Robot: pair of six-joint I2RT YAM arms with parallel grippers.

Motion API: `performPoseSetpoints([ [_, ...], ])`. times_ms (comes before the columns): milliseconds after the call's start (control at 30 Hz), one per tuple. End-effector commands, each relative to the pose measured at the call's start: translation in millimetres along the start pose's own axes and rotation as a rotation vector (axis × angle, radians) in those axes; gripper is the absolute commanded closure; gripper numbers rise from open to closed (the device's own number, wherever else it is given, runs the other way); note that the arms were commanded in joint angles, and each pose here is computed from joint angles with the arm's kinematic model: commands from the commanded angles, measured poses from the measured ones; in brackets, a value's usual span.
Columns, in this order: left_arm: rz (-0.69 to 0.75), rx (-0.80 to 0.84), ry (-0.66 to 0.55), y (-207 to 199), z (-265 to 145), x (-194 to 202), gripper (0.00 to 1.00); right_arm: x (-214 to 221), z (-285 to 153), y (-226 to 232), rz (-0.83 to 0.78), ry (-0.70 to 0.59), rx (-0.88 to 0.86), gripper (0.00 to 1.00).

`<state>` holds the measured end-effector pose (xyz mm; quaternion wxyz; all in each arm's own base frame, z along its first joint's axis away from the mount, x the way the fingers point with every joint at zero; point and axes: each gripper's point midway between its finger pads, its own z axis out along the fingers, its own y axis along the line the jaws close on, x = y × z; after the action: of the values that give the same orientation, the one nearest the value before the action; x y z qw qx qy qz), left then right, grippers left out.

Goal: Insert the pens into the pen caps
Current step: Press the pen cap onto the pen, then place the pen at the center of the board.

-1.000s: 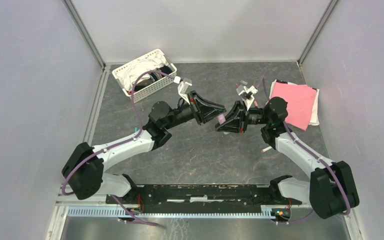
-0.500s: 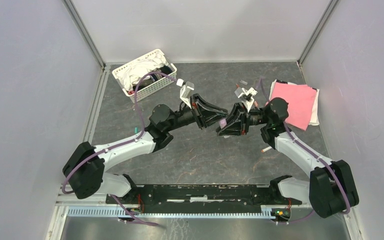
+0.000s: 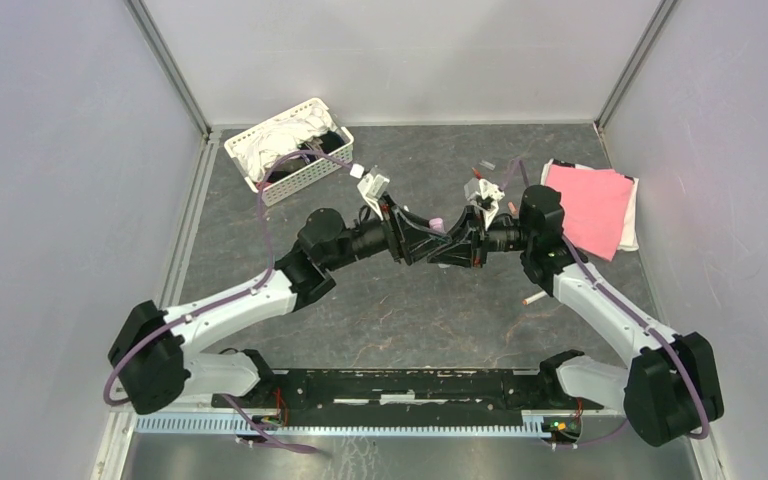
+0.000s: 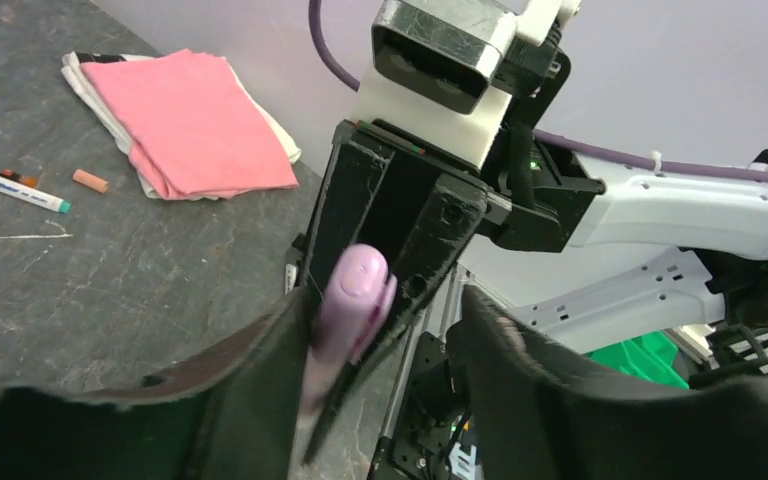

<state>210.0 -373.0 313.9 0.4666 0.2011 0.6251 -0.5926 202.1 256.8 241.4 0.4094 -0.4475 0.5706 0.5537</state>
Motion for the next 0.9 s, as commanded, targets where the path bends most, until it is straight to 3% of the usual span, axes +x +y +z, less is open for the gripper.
performPoseSetpoints([
  [0,0.057,-0.035,-0.071,-13.4,-15.4,-26.6,0.34,-17.2,-6.6,-20.0,-0.185,-0.016,0.116,1.0],
  [200,0.233,-0.183,-0.113,-6.2,-51.5,-50.4,0.23,7.4,-16.3,-41.3,-0.208,0.047,0.199,1.0],
  [333,0.327,-0.376,-0.068,23.4,-84.0,-46.0,0.19,20.3,-40.3,-74.8,-0.218,0.099,0.369,1.0],
  [467,0.369,-0.541,-0.073,45.5,-115.4,-49.2,0.01,33.7,-68.5,-114.5,-0.214,0.19,0.6,0.98],
  [667,0.505,-0.756,0.094,78.9,-148.4,-43.5,0.0,51.2,-87.5,-174.4,-0.019,0.277,0.824,0.97],
  [867,0.551,-0.915,0.141,107.2,-177.3,-31.5,0.0,76.7,-75.4,-231.4,0.167,0.384,0.818,0.96],
])
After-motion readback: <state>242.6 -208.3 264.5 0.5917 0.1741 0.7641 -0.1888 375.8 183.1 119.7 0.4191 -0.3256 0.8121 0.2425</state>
